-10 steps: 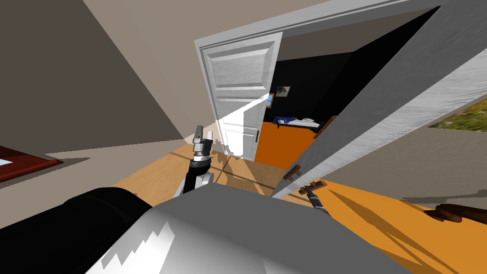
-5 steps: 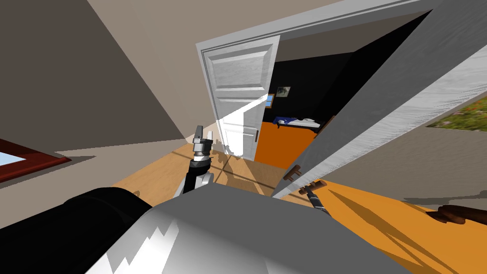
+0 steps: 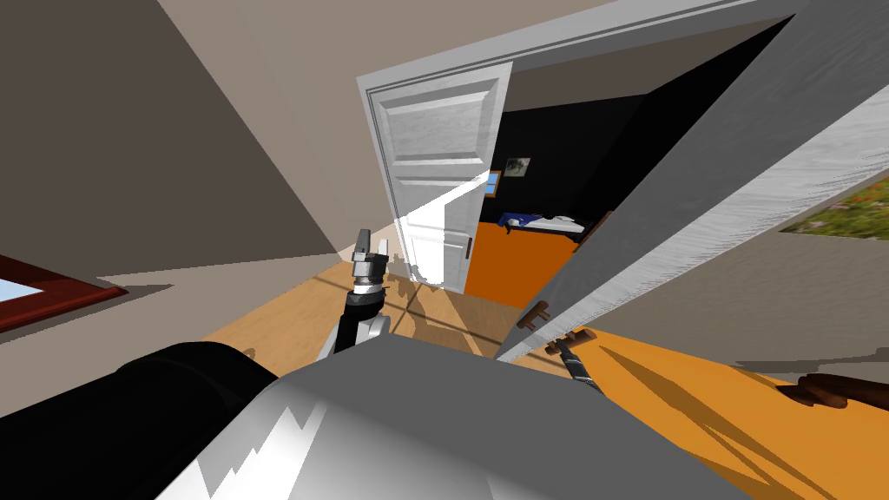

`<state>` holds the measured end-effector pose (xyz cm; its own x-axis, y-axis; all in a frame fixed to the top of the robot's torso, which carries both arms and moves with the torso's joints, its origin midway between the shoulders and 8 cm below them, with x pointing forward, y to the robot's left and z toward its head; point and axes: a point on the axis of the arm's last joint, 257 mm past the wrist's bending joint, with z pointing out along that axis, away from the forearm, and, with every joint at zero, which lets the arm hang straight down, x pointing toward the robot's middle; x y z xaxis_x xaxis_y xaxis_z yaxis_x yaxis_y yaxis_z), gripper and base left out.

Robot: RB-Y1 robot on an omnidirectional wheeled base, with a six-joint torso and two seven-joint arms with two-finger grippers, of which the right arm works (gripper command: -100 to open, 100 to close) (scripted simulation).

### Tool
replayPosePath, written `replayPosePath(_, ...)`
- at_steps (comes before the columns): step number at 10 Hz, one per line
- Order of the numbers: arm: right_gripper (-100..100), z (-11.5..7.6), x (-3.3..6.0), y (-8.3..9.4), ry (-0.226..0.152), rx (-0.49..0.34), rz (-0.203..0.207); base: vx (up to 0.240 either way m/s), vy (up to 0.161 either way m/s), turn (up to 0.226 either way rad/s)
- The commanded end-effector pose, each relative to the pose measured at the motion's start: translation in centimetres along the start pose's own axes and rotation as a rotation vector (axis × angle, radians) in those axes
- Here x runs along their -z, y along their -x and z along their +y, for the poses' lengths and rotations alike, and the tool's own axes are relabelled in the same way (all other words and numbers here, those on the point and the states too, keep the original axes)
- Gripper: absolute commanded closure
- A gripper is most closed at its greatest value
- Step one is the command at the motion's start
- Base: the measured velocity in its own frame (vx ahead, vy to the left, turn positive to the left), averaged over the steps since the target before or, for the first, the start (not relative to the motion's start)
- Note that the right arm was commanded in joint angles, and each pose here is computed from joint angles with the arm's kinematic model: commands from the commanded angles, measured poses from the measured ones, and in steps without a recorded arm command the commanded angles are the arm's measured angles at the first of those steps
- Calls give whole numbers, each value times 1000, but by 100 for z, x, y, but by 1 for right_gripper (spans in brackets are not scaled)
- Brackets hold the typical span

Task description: Pull the door open

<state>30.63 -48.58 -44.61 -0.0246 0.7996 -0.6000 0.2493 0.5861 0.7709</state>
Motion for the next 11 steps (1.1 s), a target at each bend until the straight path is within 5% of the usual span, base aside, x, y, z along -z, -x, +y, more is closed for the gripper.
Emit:
replayPosePath(1, 100, 31, -35, -30, 3, -43, -7, 0, 0, 0)
replayPosePath(11, 100, 34, -34, -35, 7, -40, 5, -17, -22, 9)
